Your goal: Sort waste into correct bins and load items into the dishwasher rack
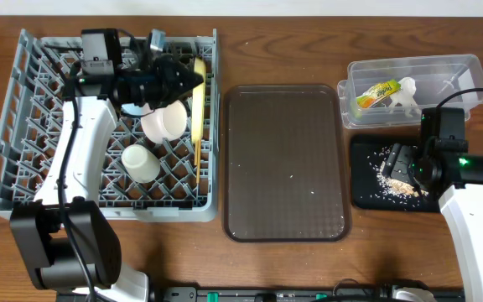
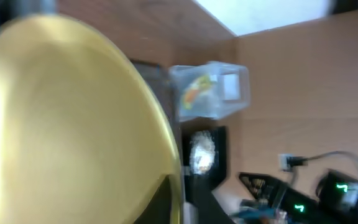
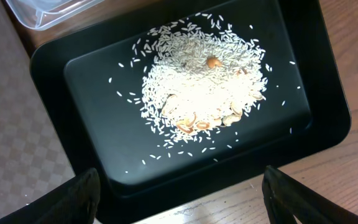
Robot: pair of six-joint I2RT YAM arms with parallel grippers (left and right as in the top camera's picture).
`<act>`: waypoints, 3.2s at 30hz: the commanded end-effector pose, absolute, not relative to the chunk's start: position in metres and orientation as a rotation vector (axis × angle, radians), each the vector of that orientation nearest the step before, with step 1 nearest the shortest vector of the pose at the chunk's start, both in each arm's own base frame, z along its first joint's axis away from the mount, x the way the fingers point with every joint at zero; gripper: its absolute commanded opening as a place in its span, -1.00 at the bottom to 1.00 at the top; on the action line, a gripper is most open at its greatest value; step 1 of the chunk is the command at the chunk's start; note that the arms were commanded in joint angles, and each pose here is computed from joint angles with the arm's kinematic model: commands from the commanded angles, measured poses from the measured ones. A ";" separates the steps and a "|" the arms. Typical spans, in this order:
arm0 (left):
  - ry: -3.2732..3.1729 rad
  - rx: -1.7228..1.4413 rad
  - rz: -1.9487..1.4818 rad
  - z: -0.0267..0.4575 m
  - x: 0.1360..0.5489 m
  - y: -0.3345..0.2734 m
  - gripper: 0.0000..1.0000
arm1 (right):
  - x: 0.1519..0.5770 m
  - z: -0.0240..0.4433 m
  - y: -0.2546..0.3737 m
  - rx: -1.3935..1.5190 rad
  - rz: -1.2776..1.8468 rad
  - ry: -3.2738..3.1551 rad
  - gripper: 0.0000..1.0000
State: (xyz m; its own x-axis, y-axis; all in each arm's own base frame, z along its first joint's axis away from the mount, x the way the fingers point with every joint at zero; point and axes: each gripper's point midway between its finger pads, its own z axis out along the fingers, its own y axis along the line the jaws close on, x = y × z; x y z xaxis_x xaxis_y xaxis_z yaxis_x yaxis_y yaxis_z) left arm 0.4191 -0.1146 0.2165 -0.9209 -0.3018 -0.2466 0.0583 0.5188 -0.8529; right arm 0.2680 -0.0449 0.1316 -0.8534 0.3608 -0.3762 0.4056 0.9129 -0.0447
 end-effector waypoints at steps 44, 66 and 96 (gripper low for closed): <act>2.373 -0.331 -0.063 0.217 0.206 0.014 0.82 | 0.268 0.209 0.009 0.058 0.089 2.247 0.99; 2.168 -0.303 -0.077 0.248 0.176 0.012 0.85 | 0.223 0.187 0.009 0.063 0.086 2.357 0.98; 2.168 -0.303 -0.077 0.248 0.176 0.012 0.86 | 0.246 0.207 0.011 0.009 0.098 1.484 0.99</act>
